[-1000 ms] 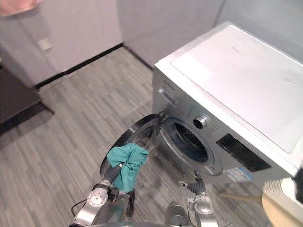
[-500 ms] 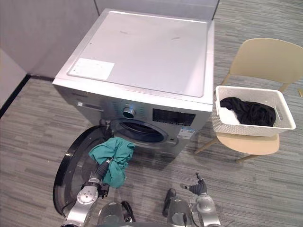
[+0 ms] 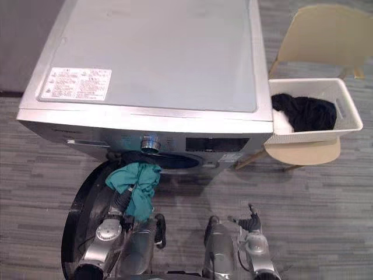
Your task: Pick up the laundry basket with both hands and put the clothes into the washing machine.
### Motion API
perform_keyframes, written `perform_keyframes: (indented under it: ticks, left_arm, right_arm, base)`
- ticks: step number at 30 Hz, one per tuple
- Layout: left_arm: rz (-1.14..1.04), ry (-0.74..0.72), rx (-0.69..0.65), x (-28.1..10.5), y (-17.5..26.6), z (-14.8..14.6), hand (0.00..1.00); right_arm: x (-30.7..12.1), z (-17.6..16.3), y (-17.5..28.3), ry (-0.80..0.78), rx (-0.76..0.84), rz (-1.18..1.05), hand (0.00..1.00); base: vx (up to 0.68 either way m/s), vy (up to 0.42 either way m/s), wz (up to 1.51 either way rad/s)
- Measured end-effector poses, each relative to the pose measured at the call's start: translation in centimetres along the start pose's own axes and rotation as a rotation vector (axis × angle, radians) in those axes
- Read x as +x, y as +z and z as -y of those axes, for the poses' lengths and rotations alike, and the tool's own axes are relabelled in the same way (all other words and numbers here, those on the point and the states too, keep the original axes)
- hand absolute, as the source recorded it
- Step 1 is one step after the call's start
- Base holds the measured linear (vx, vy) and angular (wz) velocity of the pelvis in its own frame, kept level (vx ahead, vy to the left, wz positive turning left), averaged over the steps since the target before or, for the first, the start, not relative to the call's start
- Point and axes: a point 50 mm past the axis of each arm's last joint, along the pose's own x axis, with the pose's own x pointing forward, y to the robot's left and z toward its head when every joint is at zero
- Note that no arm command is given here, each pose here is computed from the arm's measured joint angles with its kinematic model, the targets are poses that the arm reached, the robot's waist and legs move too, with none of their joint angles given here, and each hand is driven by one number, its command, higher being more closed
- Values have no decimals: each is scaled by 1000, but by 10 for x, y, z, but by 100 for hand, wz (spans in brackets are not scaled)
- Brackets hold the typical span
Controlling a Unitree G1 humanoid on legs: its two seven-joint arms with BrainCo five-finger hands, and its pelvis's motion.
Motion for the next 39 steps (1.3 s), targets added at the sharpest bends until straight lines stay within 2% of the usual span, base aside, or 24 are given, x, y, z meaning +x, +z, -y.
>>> perform_keyframes:
  ticks: [4,8,11,13,16,19,31,32,37,39]
  left_arm:
    - [181,54,-101,29,58,5,100]
    - [309,121,-180,38,100,5,100]
    - [393,160,-211,41,128,2,100]
    - [454,198,-240,43,148,-2,100]
    - [639,302,-299,42,205,-22,100]
    - [814,373,-278,36,253,-39,100]
    - [1093,393,-255,15,362,-32,100]
    - [1143,416,-221,11,379,-35,0]
    - [1224,468,-121,3,413,-43,0]
    - [1211,444,-83,7,419,-42,0]
  right_arm:
    - [7,-7,56,-33,95,191,0]
    - [1,-10,106,-71,191,374,0]
    - [-8,-9,126,-94,247,462,0]
    - [-11,-9,133,-109,269,492,0]
    - [-16,-4,143,-121,290,547,0]
    - [-18,-3,146,-123,299,574,0]
    - [-24,3,168,-128,328,685,0]
    - [-25,3,172,-124,334,706,0]
    - [-28,3,182,-106,342,757,0]
    - [-28,4,186,-104,351,772,0]
  base:
    - [-188,24,-3]
    - [-171,-36,-15]
    - [-90,-76,-3]
    - [-95,-97,5]
    - [-119,-93,11]
    - [-147,-94,10]
    - [-26,-63,5]
    - [17,-39,-2]
    - [29,-35,-8]
    - [54,-21,-4]
